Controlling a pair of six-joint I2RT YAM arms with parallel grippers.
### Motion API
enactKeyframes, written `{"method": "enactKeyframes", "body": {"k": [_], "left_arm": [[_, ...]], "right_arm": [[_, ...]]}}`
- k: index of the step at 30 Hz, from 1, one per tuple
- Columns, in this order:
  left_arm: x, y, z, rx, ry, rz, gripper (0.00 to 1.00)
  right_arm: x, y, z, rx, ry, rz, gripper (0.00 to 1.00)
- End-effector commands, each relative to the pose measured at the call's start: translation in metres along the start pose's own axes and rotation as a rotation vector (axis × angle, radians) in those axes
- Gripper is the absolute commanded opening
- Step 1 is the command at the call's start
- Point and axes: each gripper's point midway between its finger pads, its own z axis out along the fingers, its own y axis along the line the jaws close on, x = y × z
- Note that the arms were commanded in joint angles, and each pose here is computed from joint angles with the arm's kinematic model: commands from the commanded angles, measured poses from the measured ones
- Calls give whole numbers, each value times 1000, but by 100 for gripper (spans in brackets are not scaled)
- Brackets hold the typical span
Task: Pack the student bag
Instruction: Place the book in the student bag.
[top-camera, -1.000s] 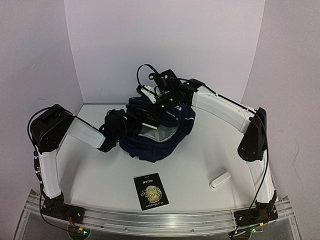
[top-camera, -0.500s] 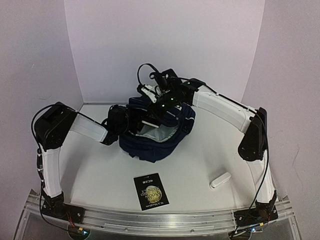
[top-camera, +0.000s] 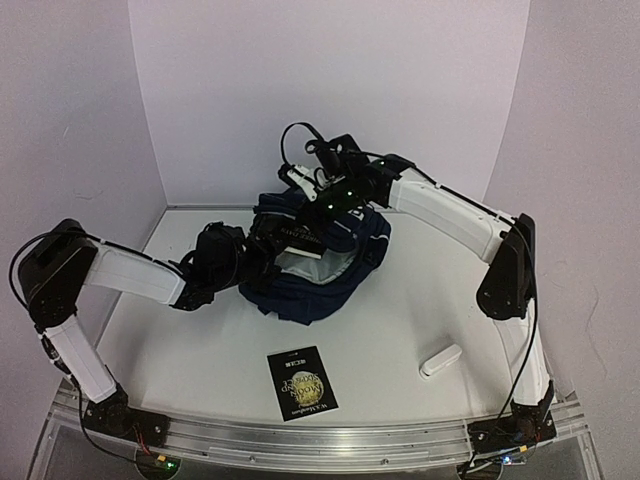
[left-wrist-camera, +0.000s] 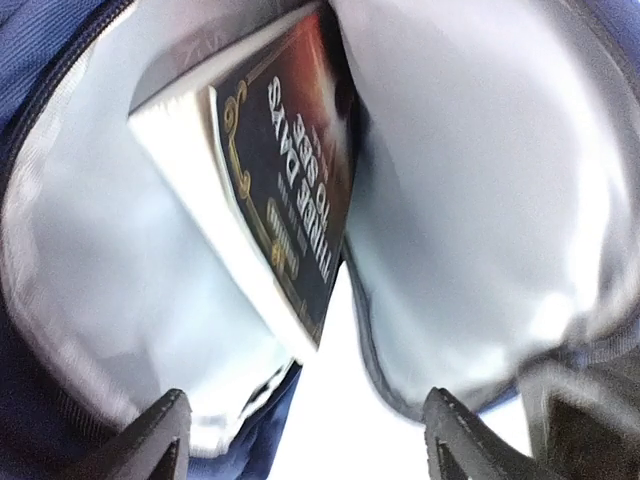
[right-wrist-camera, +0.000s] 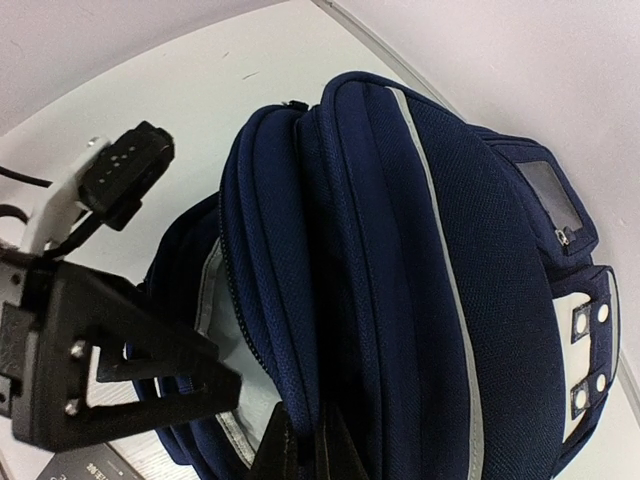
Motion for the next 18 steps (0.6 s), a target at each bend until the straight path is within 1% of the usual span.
{"method": "enactKeyframes", "body": {"k": [1, 3, 5, 8, 10, 12, 13, 15, 18], "left_arm": [[6, -18, -36, -37, 4, 182, 88], [11, -13, -48, -73, 26, 249, 92], [21, -8, -58, -103, 73, 318, 94], [39, 0, -73, -135, 150, 440, 95], [53, 10, -80, -166, 214, 516, 95], [70, 20, -86, -177, 294, 579, 95], [76, 27, -88, -187, 325, 595, 95], [87, 38, -93, -204, 378, 615, 95], [95, 62, -102, -281, 419, 601, 94]], "right_arm": [[-13, 7, 5, -55, -74, 33, 0], [0, 13, 16, -80, -41, 50, 3], [16, 20, 26, -111, -1, 65, 12], [36, 28, 32, -149, 46, 85, 23], [40, 33, 27, -174, 54, 108, 38], [40, 42, 14, -217, 52, 135, 57], [40, 47, 5, -242, 50, 149, 62], [46, 58, -11, -296, 59, 175, 68], [63, 70, -31, -340, 85, 188, 70]]}}
